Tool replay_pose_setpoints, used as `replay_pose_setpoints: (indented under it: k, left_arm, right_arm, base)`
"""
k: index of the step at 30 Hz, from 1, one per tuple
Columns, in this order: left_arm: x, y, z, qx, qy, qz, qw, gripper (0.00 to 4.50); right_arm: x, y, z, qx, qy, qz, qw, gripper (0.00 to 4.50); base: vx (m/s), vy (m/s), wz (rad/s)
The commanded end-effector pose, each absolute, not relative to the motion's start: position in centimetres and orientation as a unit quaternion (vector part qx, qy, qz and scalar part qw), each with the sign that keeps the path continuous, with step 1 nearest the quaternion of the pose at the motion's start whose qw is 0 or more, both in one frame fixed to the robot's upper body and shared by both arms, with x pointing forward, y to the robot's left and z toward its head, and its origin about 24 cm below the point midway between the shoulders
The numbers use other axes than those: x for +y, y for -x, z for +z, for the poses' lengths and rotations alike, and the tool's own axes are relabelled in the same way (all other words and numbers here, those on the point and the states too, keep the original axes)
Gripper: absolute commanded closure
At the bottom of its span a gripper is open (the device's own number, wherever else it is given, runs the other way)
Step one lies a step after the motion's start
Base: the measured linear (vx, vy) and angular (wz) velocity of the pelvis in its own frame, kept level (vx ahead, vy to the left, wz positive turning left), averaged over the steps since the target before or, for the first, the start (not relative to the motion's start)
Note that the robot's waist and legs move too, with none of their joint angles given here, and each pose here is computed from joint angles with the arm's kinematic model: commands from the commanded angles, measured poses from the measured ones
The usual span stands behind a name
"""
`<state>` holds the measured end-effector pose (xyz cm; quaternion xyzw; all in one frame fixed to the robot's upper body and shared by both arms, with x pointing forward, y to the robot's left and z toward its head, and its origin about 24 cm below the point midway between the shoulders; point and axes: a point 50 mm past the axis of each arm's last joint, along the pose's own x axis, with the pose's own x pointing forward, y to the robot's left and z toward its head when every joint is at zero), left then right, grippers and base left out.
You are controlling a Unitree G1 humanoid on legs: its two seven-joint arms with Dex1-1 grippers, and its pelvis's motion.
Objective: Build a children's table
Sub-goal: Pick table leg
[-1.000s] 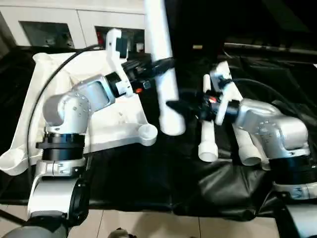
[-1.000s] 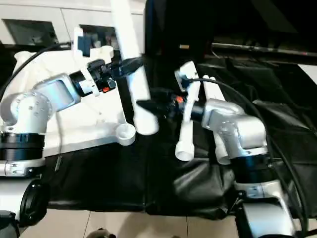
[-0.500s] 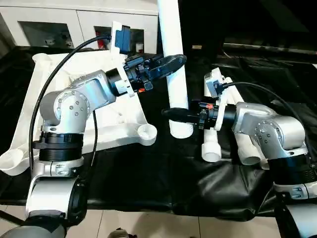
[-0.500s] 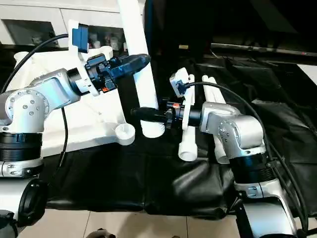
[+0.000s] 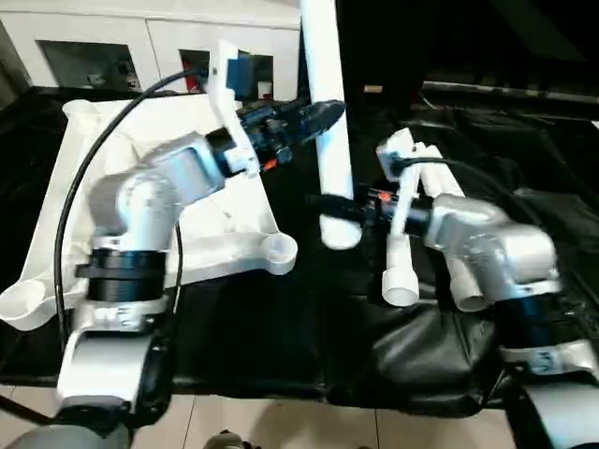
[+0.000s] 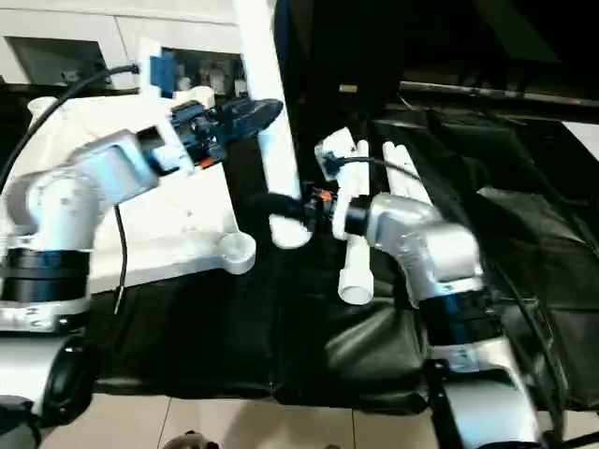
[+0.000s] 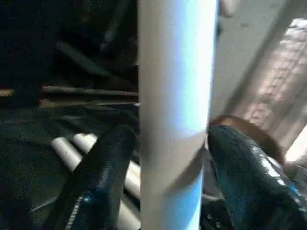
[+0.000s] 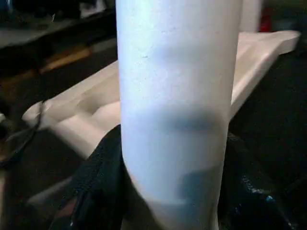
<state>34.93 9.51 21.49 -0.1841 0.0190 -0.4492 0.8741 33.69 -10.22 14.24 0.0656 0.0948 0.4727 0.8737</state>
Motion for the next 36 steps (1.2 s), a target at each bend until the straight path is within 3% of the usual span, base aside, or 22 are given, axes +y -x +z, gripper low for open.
replay_pose_setpoints:
  k: [1, 10, 12, 15, 17, 25, 26, 27, 29, 30, 36]
  left_arm:
    - [8.5, -35.1, 21.7, 0.026, 0.177, -0.431, 0.884, 1.44]
    - [6.9, -35.8, 20.8, 0.054, 0.227, -0.385, 0.893, 1.44]
    - [6.9, -36.0, 20.8, 0.054, 0.228, -0.377, 0.896, 1.8]
    - [7.5, -36.3, 21.0, 0.052, 0.237, -0.354, 0.903, 1.83]
    - [7.8, -36.4, 21.1, 0.051, 0.243, -0.341, 0.907, 2.17]
    - [8.0, -36.6, 21.0, 0.051, 0.249, -0.331, 0.909, 2.48]
    - [8.0, -36.6, 21.0, 0.051, 0.249, -0.331, 0.909, 2.5]
    - [7.9, -36.4, 21.0, 0.049, 0.24, -0.341, 0.908, 2.51]
    - [7.9, -36.4, 21.0, 0.049, 0.236, -0.346, 0.907, 2.51]
    - [7.9, -36.3, 21.1, 0.048, 0.23, -0.353, 0.905, 2.52]
    - [7.4, -34.8, 21.5, 0.039, 0.153, -0.466, 0.871, 2.56]
  right_arm:
    - [-10.1, -34.2, 15.5, 0.067, -0.06, 0.453, 0.887, 2.54]
    - [-8.4, -34.5, 15.0, 0.06, -0.046, 0.433, 0.898, 2.54]
    - [-8.3, -34.6, 15.0, 0.059, -0.044, 0.429, 0.9, 2.54]
    - [-8.3, -34.7, 14.9, 0.057, -0.043, 0.42, 0.905, 2.54]
    - [-8.3, -34.8, 14.9, 0.057, -0.041, 0.414, 0.908, 2.54]
    - [-8.3, -35.3, 14.9, 0.042, -0.01, 0.385, 0.922, 2.55]
    - [-8.3, -35.3, 14.9, 0.042, -0.01, 0.385, 0.922, 2.2]
    - [-8.2, -35.3, 15.0, 0.044, -0.041, 0.396, 0.916, 1.99]
    - [-8.3, -35.3, 15.1, 0.045, -0.052, 0.4, 0.914, 1.99]
    - [-8.3, -35.2, 15.2, 0.045, -0.06, 0.406, 0.911, 1.69]
    - [-9.5, -34.0, 16.3, 0.062, -0.081, 0.493, 0.864, 1.54]
  base:
    - [0.0, 0.0, 0.0]
    - [0.0, 0.0, 0.0]
    - [0.0, 0.0, 0.0]
    - [0.0, 0.0, 0.0]
    - [0.0, 0.0, 0.0]
    - [0.0, 0.0, 0.0]
    - [0.0, 0.0, 0.0]
    - [0.0, 0.0, 0.0]
    - [0.0, 0.0, 0.0]
    - [0.0, 0.0, 0.0]
    - [0.0, 0.0, 0.0]
